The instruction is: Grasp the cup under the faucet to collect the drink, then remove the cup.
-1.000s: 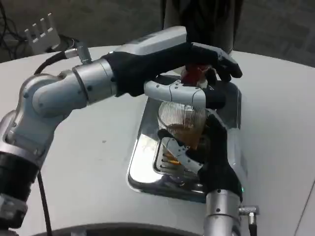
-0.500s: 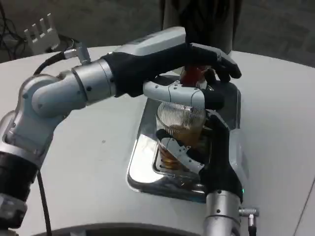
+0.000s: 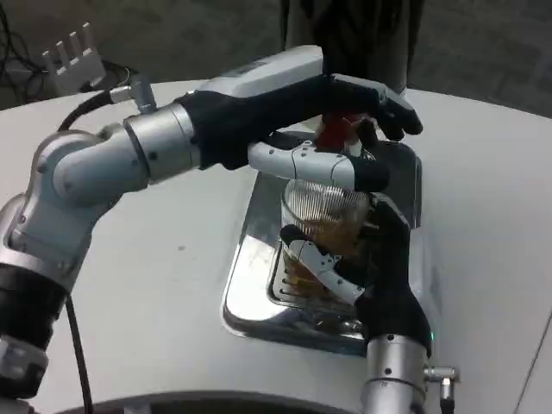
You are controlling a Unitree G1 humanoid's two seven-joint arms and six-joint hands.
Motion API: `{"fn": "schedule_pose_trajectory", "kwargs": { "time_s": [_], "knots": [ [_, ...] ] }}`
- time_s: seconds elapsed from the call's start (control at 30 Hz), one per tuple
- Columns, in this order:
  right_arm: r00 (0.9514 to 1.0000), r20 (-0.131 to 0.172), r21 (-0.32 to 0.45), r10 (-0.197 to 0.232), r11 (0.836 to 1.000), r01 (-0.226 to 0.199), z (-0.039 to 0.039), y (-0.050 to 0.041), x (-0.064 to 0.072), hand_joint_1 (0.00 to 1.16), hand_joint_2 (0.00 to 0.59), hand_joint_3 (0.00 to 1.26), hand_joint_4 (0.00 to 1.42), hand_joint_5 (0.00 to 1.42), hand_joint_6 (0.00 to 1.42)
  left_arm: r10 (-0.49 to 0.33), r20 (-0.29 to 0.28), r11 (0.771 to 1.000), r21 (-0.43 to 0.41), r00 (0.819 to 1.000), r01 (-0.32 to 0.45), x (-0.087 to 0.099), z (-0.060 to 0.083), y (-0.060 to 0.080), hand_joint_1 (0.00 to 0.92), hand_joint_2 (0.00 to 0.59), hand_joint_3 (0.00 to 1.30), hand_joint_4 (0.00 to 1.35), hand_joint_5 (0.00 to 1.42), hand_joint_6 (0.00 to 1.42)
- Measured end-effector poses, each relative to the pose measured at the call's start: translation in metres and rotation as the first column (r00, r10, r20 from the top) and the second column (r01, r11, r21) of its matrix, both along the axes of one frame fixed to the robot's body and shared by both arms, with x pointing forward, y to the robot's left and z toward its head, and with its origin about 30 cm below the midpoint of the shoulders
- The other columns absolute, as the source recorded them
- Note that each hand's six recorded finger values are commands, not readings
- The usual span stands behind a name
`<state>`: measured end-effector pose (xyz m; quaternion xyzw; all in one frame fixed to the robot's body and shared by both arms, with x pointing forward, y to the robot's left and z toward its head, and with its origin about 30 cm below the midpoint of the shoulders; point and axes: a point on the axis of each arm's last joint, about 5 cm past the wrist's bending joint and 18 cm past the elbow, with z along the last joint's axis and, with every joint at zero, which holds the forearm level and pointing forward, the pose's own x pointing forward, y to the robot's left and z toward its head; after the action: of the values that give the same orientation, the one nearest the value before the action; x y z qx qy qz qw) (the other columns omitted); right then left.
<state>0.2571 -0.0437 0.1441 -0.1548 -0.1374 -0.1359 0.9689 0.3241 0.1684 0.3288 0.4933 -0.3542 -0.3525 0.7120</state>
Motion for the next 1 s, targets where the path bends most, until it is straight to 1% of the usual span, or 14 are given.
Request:
{"fn": "schedule_pose_trajectory", "kwargs": {
  "time_s": [0.13, 0.23, 0.3, 0.33, 0.37, 0.47, 0.73, 0.9, 1.0],
  "knots": [
    [1.0000, 0.001, 0.001, 0.000, 1.000, 0.000, 0.0001, -0.0002, 0.000, 0.71, 0.217, 0.65, 0.68, 0.65, 0.34, 0.001, 0.005, 1.000, -0.020, 1.000, -0.001, 0.000, 0.000, 0.002, 0.000, 0.021, 0.33, 0.32, 0.41, 0.39],
    [1.0000, 0.003, 0.003, -0.001, 1.000, 0.001, 0.0003, -0.0003, -0.001, 0.71, 0.217, 0.65, 0.68, 0.65, 0.35, 0.005, 0.018, 0.998, -0.057, 1.000, -0.004, 0.001, 0.000, 0.003, 0.000, 0.021, 0.33, 0.32, 0.42, 0.41],
    [1.0000, 0.002, 0.004, -0.002, 1.000, 0.002, 0.0001, -0.0006, -0.001, 0.71, 0.218, 0.65, 0.68, 0.65, 0.35, 0.017, 0.026, 0.995, -0.094, 1.000, -0.014, 0.001, 0.001, 0.006, 0.000, 0.023, 0.33, 0.32, 0.43, 0.41],
    [1.0000, 0.002, 0.005, -0.005, 1.000, 0.005, 0.0001, -0.0012, -0.001, 0.71, 0.219, 0.65, 0.68, 0.65, 0.35, 0.030, 0.028, 0.991, -0.134, 0.999, -0.026, 0.001, 0.002, 0.010, 0.000, 0.027, 0.33, 0.32, 0.44, 0.42],
    [1.0000, 0.003, 0.007, -0.006, 1.000, 0.006, 0.0001, -0.0015, -0.001, 0.71, 0.219, 0.65, 0.68, 0.65, 0.35, 0.033, 0.028, 0.988, -0.154, 0.999, -0.029, 0.001, 0.002, 0.012, 0.000, 0.028, 0.33, 0.33, 0.44, 0.42],
    [0.9999, 0.003, 0.009, -0.010, 1.000, 0.010, 0.0002, -0.0023, -0.001, 0.71, 0.218, 0.65, 0.69, 0.66, 0.36, 0.037, 0.030, 0.985, -0.172, 0.999, -0.032, 0.001, 0.003, 0.014, 0.000, 0.029, 0.33, 0.33, 0.44, 0.42],
    [0.9999, 0.003, 0.011, -0.013, 1.000, 0.013, 0.0005, -0.0041, -0.001, 0.71, 0.218, 0.66, 0.69, 0.66, 0.36, 0.026, 0.029, 0.980, -0.196, 0.999, -0.020, 0.001, 0.002, 0.012, 0.000, 0.028, 0.35, 0.35, 0.47, 0.45],
    [0.9997, 0.006, 0.014, -0.025, 1.000, 0.025, 0.0001, -0.0096, -0.003, 0.71, 0.221, 0.67, 0.70, 0.67, 0.36, 0.020, 0.041, 0.966, -0.257, 0.999, -0.008, 0.000, 0.004, 0.014, 0.000, 0.038, 0.37, 0.38, 0.50, 0.47],
    [0.9996, 0.007, 0.011, -0.028, 1.000, 0.028, -0.0009, -0.0129, -0.006, 0.72, 0.221, 0.67, 0.71, 0.68, 0.36, 0.020, 0.056, 0.962, -0.273, 0.998, -0.004, -0.001, 0.006, 0.015, 0.000, 0.037, 0.38, 0.39, 0.51, 0.47]
  ]
}}
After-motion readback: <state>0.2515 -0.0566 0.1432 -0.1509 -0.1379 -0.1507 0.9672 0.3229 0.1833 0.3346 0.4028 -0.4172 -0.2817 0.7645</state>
